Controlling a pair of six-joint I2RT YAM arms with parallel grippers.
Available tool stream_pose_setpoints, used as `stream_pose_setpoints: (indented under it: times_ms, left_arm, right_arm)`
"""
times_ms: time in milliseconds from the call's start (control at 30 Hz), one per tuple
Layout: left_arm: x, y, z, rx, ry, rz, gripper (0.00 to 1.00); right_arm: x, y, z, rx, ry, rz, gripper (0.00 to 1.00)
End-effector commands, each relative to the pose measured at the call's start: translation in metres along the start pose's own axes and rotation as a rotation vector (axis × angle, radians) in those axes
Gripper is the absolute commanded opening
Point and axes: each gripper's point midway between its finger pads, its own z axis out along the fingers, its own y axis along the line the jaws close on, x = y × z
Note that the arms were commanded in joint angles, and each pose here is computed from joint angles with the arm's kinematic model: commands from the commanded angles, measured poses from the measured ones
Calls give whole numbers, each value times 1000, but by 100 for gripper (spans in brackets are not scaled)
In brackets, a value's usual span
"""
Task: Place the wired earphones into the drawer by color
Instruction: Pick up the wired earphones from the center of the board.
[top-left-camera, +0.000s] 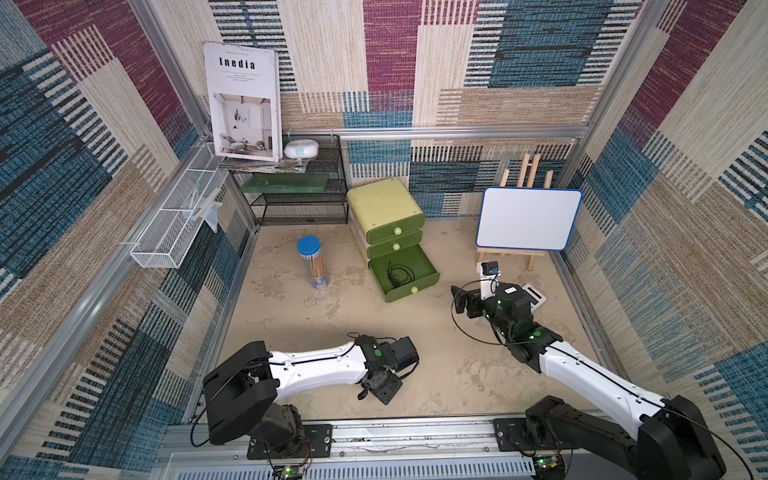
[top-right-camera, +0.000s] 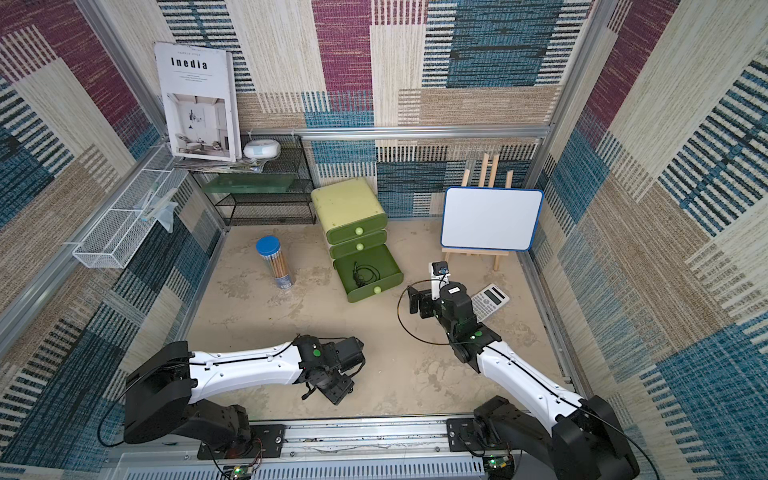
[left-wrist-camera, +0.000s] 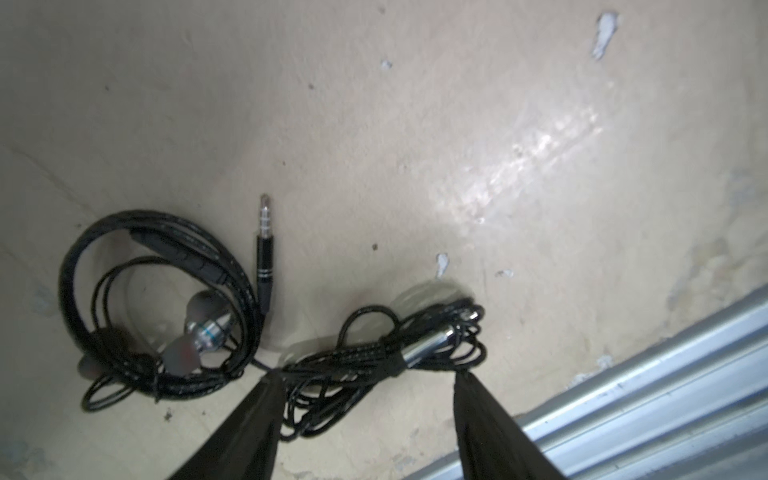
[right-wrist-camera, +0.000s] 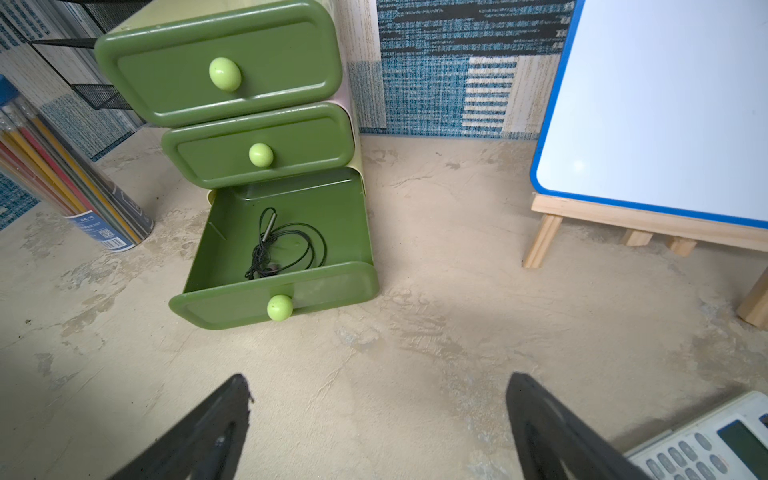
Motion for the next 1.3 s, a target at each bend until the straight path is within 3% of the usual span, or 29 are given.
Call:
stream_pose_setpoints:
  times_ms: [0, 200, 567, 700, 1133, 1267]
  left_arm:
    - [-14, -5, 2, 0, -30, 25, 68]
    - [-21, -9, 11, -10, -12, 32, 55]
    - [-5, -3, 19, -22, 24, 6, 39]
    - [-3, -1, 23, -30, 30, 2, 27]
    - [-38, 15, 5, -87, -85, -41, 3]
    - [-55, 27, -8, -104, -158, -92, 0]
  right_arm:
    - [-6, -1, -1, 8, -28, 0, 100]
    - [-8, -2, -2, 10, -34, 2, 100]
    - [-10, -2, -5, 8, -44, 4, 100]
    - [-10, -2, -5, 7, -44, 5, 100]
    - [-11, -2, -6, 9, -48, 6, 100]
    - [-11, -2, -6, 8, -50, 6, 100]
